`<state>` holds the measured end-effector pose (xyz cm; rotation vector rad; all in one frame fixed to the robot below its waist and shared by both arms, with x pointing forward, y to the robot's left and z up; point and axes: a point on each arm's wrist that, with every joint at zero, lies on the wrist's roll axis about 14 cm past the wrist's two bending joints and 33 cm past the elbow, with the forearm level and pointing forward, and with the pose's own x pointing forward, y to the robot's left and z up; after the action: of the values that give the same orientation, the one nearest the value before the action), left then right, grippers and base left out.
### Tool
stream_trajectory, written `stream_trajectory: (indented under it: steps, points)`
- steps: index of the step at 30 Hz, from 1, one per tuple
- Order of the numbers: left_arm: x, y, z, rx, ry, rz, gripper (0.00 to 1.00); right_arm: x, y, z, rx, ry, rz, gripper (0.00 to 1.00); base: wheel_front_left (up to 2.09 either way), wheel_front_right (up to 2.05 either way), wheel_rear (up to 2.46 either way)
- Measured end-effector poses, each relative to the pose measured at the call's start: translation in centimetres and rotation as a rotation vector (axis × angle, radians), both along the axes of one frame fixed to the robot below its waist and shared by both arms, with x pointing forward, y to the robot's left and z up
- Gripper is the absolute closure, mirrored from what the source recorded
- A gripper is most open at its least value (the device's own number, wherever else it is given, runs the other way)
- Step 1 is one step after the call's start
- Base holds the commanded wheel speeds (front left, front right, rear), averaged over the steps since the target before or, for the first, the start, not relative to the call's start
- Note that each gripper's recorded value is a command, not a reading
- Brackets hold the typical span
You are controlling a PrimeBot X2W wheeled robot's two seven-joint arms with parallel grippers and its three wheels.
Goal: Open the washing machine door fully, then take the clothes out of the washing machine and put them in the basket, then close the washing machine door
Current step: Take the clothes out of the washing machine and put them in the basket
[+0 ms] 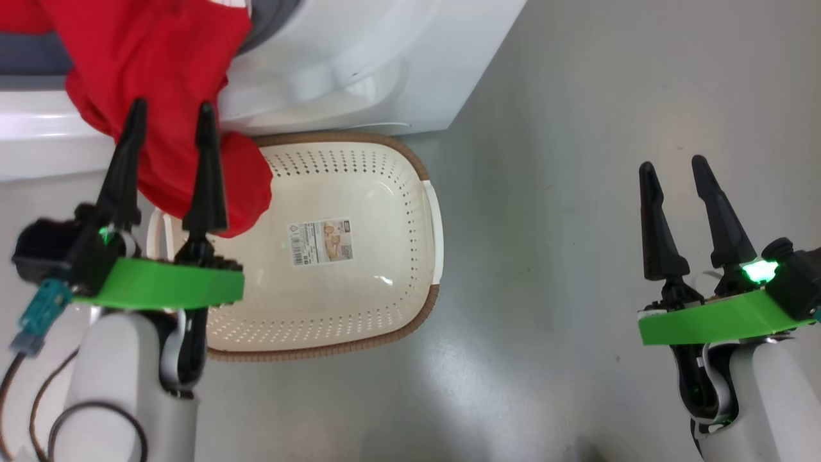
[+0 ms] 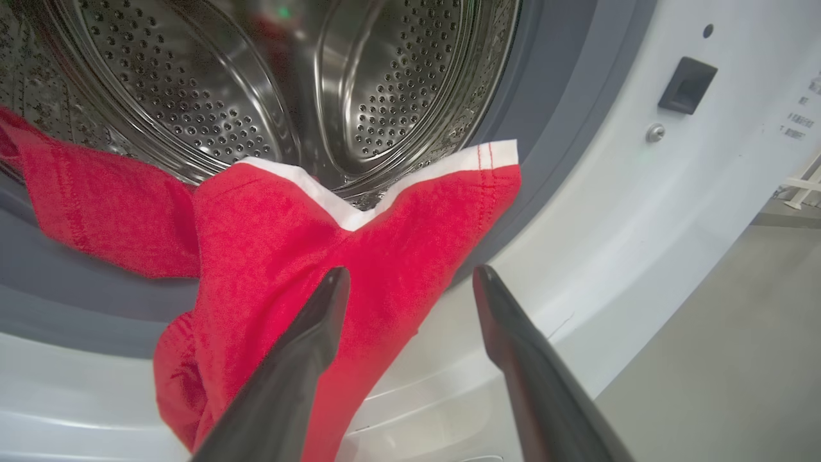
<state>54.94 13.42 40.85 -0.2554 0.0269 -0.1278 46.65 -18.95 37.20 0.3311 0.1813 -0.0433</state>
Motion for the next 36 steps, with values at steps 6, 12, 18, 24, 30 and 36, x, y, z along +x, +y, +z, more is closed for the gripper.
stream_trajectory:
  steps: [6,12,18,24,30,36]
  points:
    - [1.6,-1.8,-0.6,0.028,-0.004,-0.050,0.00,0.2,-0.4,-0.5,-0.005,0.008,-0.010,0.00,0.00,0.00,0.00]
    - [2.9,-2.7,-1.5,0.057,0.007,-0.072,0.00,0.1,-0.9,-0.9,-0.006,0.019,-0.022,0.00,0.00,0.00,0.00]
    - [3.9,-2.7,-1.9,0.071,0.013,-0.056,0.00,0.5,-1.0,-0.9,-0.009,0.010,-0.024,0.00,0.00,0.00,0.00]
    - [4.9,-1.9,-1.6,0.069,0.008,-0.017,0.00,0.5,-1.1,-1.0,-0.010,0.013,-0.025,0.00,0.00,0.00,0.00]
    - [5.3,-1.0,-1.3,0.064,0.006,0.013,0.00,0.5,-1.1,-0.8,-0.010,0.008,-0.027,0.00,0.00,0.00,0.00]
    - [6.1,-1.5,-1.4,0.062,0.014,-0.008,0.00,0.5,-1.2,-0.7,0.004,0.007,-0.032,0.00,0.00,0.00,0.00]
